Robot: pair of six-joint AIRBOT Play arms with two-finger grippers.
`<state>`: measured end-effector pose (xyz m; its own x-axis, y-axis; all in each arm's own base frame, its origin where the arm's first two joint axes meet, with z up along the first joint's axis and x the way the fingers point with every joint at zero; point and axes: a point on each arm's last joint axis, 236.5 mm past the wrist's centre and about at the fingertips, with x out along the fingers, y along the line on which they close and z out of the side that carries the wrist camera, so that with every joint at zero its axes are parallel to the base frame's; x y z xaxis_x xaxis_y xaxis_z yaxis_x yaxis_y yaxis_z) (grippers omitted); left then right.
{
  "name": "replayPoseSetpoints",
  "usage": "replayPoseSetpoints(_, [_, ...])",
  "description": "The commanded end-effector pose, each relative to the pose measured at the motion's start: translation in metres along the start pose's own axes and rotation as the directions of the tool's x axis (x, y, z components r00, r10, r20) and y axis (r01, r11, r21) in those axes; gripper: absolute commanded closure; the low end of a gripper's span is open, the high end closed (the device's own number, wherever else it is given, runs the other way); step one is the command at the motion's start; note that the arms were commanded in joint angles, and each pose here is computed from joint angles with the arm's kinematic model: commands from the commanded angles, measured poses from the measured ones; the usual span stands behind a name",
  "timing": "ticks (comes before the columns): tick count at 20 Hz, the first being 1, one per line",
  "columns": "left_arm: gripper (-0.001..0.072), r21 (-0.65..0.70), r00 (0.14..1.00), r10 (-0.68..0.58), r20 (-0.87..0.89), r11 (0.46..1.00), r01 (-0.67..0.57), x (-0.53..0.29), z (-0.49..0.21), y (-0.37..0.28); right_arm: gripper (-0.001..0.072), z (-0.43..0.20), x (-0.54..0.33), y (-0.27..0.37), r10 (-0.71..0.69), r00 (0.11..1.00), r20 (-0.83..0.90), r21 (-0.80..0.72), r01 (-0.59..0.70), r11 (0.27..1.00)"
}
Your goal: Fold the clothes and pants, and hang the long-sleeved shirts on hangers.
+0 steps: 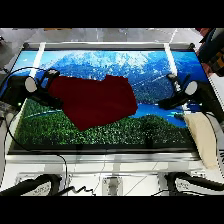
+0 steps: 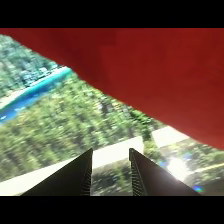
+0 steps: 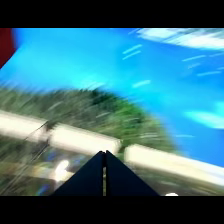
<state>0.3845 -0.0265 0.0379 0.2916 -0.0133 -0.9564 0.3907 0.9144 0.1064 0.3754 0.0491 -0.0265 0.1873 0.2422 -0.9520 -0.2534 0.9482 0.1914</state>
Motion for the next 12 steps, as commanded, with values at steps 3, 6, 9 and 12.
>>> replayPoseSetpoints(3, [0.0455, -0.020, 0.998, -0.065, 0.026, 0.998, 0.066, 0.000, 0.006, -0.016, 0.0400, 0.016, 0.053, 0.101, 0.465, 0.866, 0.187, 0.242, -0.499, 0.832])
replayPoseSetpoints(6, [0.0454, -0.020, 0.997, -0.059, 0.041, 0.998, 0.060, 0.000, 0.010, -0.014, 0.0234, 0.028, 0.079, 0.113, 0.436, 0.872, 0.221, 0.327, -0.488, 0.809])
replayPoseSetpoints(9, [0.0375, -0.020, 0.997, -0.059, 0.040, 0.998, 0.060, 0.001, 0.010, -0.014, 0.0239, 0.038, 0.098, 0.136, 0.421, 0.876, 0.235, 0.350, -0.481, 0.804])
replayPoseSetpoints(12, [-0.0004, -0.019, 0.998, -0.049, 0.039, 0.999, 0.050, 0.006, 0.012, -0.011, 0.0279, 0.045, 0.121, 0.147, 0.409, 0.886, 0.217, 0.443, -0.463, 0.768])
